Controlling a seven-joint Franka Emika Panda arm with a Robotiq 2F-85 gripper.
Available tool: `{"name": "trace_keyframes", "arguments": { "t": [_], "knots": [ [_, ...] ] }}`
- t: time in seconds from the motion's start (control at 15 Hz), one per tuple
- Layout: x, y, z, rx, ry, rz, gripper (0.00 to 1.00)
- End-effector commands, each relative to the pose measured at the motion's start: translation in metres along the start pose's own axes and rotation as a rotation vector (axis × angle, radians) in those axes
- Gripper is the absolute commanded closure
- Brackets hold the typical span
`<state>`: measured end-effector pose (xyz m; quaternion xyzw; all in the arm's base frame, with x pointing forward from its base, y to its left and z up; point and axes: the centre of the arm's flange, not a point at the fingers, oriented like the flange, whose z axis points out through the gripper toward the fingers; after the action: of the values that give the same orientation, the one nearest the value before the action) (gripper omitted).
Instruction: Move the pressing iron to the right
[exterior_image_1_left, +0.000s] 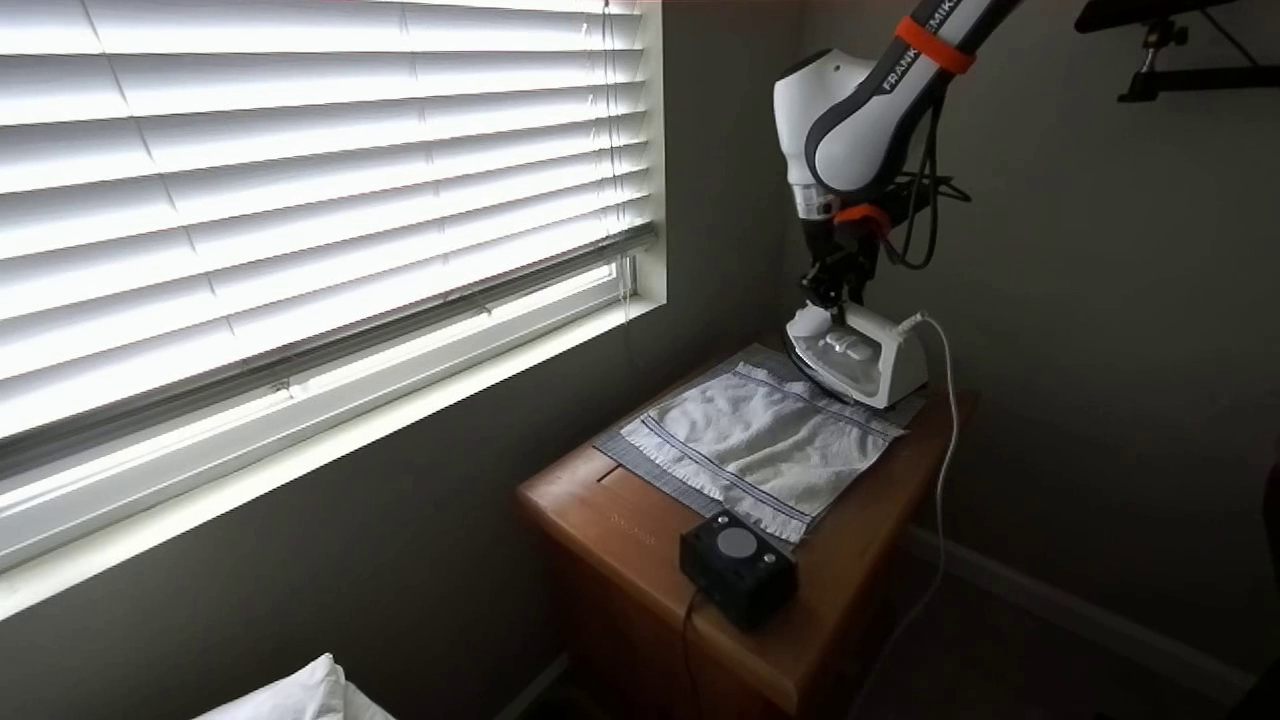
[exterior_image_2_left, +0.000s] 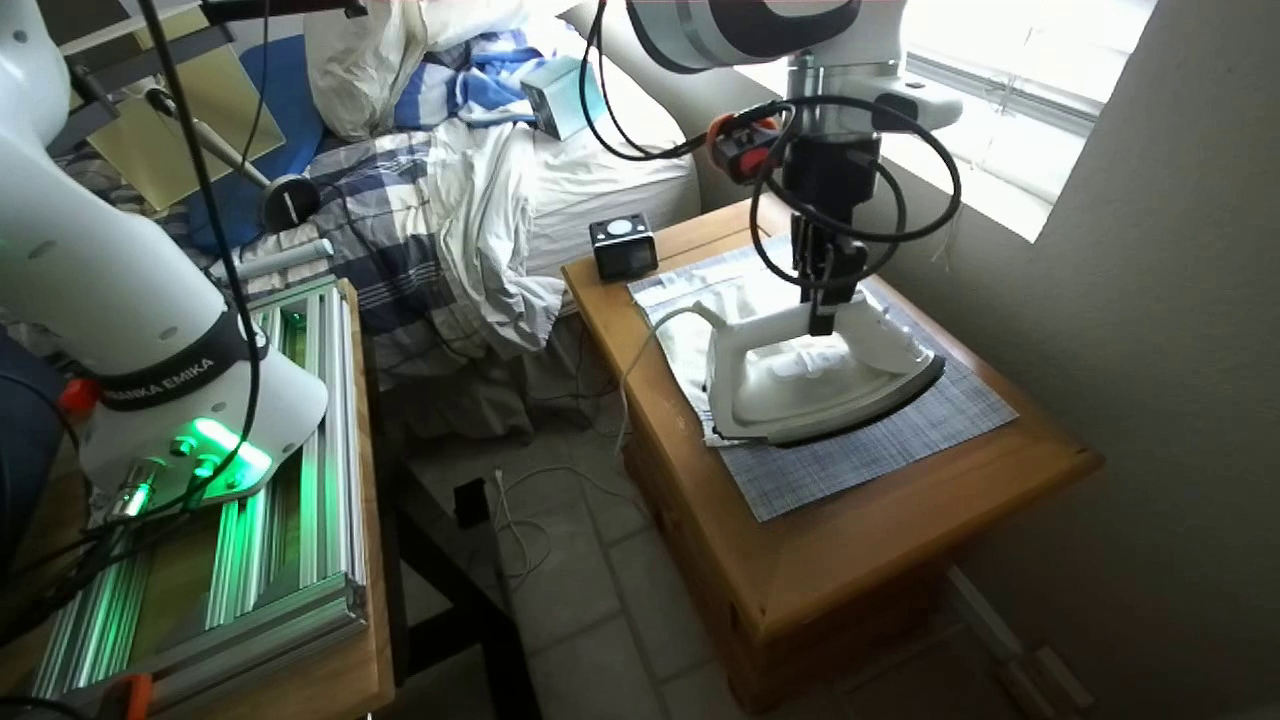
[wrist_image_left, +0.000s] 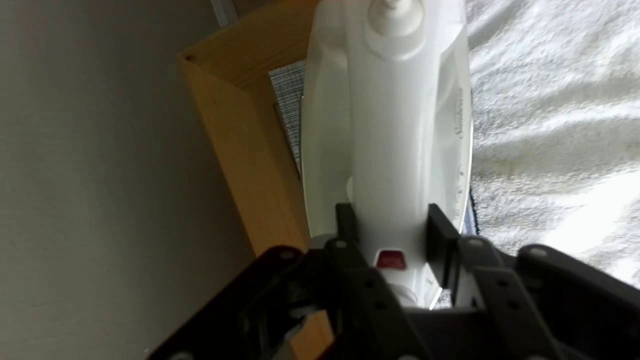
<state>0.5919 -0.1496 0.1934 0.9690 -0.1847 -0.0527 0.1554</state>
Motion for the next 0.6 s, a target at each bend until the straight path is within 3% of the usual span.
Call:
{"name": "trace_keyframes", "arguments": {
  "t": [0.0,0.53],
  "knots": [
    [0.009,0.043,-0.014,0.030,0.037,-0.103,0.88],
    [0.020,0.090,0.003,0.099,0.069,-0.306,0.88]
  ]
}}
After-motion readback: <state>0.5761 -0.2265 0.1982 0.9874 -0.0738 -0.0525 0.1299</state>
